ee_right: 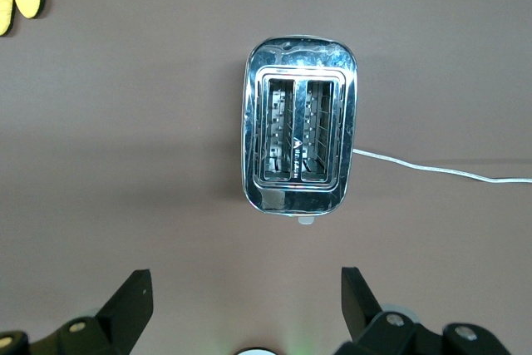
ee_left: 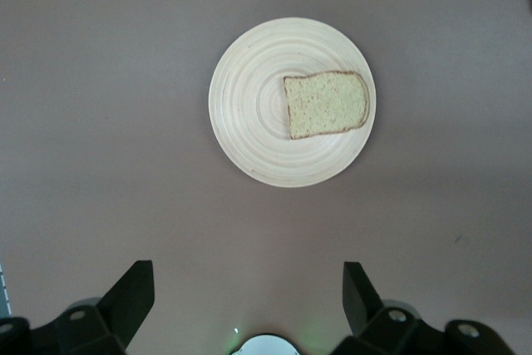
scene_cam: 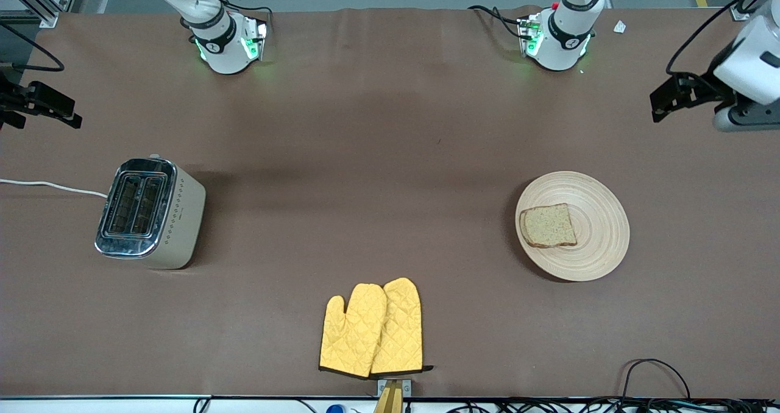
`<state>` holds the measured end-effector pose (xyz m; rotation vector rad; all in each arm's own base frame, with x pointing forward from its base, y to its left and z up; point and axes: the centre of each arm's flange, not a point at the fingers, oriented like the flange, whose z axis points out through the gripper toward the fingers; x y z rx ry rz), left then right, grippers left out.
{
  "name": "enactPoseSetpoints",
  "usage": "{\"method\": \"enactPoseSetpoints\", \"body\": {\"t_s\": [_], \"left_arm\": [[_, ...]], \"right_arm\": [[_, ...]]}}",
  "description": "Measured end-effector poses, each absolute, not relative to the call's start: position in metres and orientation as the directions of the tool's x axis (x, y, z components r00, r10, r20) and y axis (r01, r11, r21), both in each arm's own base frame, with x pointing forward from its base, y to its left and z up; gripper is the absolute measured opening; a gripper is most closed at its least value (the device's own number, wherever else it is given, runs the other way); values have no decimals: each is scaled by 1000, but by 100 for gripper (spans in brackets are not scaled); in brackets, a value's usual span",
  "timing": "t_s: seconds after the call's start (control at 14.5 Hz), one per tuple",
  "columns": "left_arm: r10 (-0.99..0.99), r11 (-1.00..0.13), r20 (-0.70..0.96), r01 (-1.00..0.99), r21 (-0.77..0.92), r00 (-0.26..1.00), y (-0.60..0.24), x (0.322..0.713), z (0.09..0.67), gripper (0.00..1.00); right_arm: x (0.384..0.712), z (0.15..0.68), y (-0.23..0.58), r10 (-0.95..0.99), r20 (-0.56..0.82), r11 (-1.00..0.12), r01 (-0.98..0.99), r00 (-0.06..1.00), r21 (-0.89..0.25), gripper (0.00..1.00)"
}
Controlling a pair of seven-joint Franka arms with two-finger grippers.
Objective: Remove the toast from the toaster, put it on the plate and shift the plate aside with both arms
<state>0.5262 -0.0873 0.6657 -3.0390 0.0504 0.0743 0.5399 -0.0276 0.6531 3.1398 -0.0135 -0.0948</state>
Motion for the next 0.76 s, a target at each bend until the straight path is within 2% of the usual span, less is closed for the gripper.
{"method": "enactPoseSetpoints", "body": {"t_s": [0.41,0.76], "left_arm": [[8,-999,-55,5,-46,998,-68,482,666,100],[13,-1000,-59,12,-11,998,-66,482,661,100]], "right_arm": [[539,653,-32,-16,-63,-1000,-16,998,0,100],[535,651,-57,-31,-84,-999,-32,996,-3,100]]}}
